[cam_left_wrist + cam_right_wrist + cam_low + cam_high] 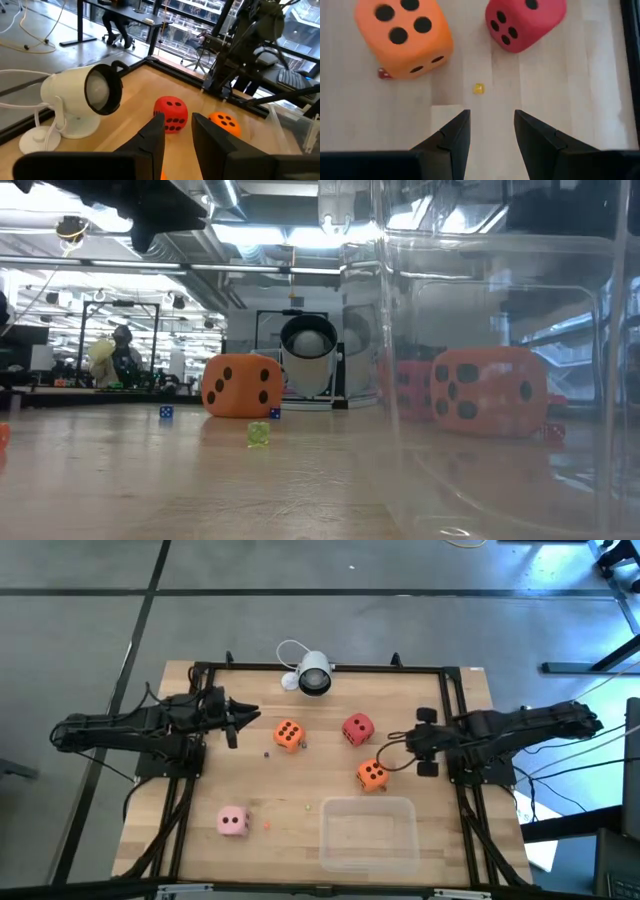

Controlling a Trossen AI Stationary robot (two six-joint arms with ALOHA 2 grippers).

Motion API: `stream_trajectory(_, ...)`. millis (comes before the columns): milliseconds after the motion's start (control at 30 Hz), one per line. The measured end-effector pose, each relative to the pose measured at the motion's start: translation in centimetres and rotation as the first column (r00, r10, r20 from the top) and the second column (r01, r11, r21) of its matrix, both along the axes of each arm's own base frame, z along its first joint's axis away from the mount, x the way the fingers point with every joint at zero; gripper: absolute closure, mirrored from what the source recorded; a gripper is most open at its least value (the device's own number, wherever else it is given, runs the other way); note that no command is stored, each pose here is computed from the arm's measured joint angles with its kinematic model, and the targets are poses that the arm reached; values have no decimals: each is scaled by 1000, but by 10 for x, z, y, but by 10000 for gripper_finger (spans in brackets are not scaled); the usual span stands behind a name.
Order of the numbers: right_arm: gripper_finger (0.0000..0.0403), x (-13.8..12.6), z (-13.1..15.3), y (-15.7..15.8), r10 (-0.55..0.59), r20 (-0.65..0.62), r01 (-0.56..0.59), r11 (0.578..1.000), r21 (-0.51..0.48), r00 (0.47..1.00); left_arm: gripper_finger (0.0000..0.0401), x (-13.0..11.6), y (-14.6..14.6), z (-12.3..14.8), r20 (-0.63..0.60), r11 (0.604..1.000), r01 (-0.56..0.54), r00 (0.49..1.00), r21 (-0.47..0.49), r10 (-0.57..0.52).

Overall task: Pick & Place Dice
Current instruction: Put the yellow small die into the transparent bin

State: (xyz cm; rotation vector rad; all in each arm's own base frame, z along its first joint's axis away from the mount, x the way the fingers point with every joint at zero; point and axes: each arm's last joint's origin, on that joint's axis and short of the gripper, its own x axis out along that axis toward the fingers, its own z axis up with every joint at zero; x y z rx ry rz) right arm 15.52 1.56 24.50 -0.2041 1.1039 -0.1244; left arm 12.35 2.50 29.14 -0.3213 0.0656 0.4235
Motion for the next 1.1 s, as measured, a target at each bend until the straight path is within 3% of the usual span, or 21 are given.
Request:
stream_trajectory(300, 245, 33, -21, -7, 21, -73, -17, 999, 51, 997, 308, 0, 0, 0, 17, 999, 0, 1000, -40, 0)
stream_trajectory(500, 203, 45, -37, -9, -49, -136, 60, 995, 74, 989, 308, 0, 0, 0, 18, 999, 0, 1000, -44, 1)
stream_trajectory(700, 166, 56, -49, -9, -2, -174, 9, 999, 39, 985, 307, 0, 0, 0, 15, 999, 1, 1000, -37, -1)
stream_trajectory(1100, 187, 73, -80, -18, 24, -288, -6, 998, 63, 957, 308, 0, 0, 0, 14, 999, 2, 1000, -35, -1)
